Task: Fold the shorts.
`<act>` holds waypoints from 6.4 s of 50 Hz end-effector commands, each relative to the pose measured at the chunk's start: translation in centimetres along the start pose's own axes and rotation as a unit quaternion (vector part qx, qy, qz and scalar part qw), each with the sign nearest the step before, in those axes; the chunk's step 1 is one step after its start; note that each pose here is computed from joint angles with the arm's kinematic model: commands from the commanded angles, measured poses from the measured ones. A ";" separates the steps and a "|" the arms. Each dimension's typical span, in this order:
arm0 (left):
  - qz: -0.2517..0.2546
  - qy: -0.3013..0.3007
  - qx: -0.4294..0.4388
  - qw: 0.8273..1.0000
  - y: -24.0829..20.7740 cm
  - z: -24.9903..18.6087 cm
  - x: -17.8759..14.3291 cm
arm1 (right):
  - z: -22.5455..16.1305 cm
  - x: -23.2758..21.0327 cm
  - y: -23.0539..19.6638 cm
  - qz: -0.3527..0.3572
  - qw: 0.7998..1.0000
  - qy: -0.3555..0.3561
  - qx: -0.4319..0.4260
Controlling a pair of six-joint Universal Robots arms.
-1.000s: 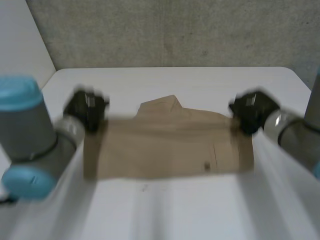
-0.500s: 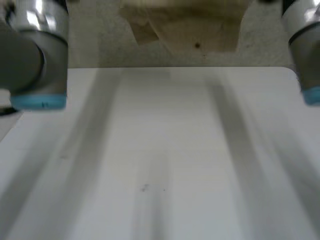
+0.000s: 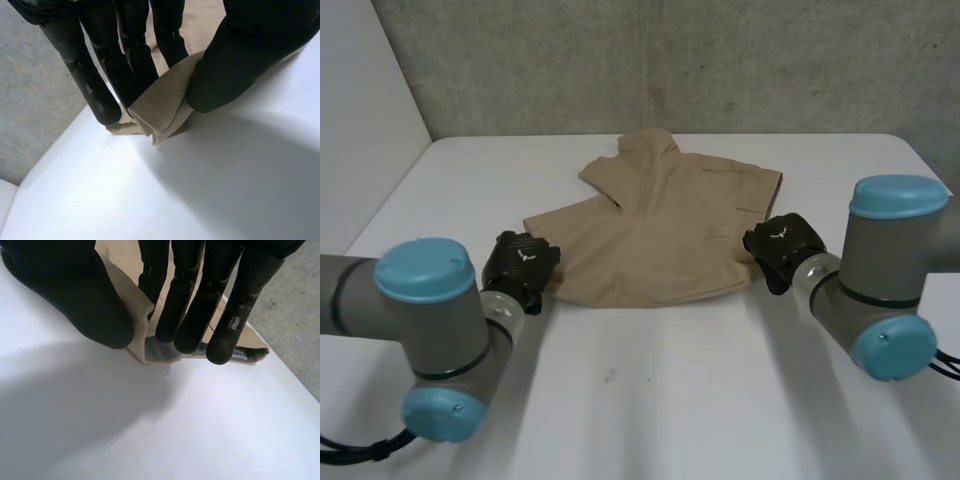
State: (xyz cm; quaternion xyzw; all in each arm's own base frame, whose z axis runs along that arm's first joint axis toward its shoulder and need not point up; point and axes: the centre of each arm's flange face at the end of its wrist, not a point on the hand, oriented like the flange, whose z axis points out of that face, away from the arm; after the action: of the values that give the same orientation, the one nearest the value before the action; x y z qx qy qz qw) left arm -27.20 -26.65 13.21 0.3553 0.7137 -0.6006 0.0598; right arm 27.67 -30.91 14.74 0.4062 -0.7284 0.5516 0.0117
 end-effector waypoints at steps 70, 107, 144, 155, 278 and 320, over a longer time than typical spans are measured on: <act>-0.006 0.131 0.020 0.991 -0.8 8.0 0.9 | -11.6 -1.3 5.5 -0.085 0.976 -0.122 -0.157; 0.099 0.026 -0.025 0.994 -1.6 3.3 -1.7 | -11.2 -1.2 5.0 -0.055 0.982 -0.107 -0.144; 0.042 0.072 -0.082 0.993 0.7 1.4 -2.6 | -11.4 -1.5 5.2 -0.055 0.981 -0.110 -0.147; 0.046 0.049 -0.086 0.994 0.9 1.5 -3.2 | -11.5 -1.6 5.3 -0.055 0.981 -0.112 -0.148; -0.112 0.037 -0.017 0.993 -5.8 -7.8 -1.2 | -5.5 2.7 0.0 0.154 0.988 -0.004 0.013; -0.011 -0.071 0.195 0.978 -10.5 8.5 -1.8 | 1.3 8.0 -6.2 0.097 0.968 0.158 0.168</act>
State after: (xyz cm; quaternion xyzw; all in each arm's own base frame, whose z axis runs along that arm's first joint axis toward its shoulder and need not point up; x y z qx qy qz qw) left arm -36.24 -37.40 16.26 0.3186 0.5827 -0.7467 0.0368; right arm 27.50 -39.55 17.30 0.2920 -0.6431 0.7036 0.0782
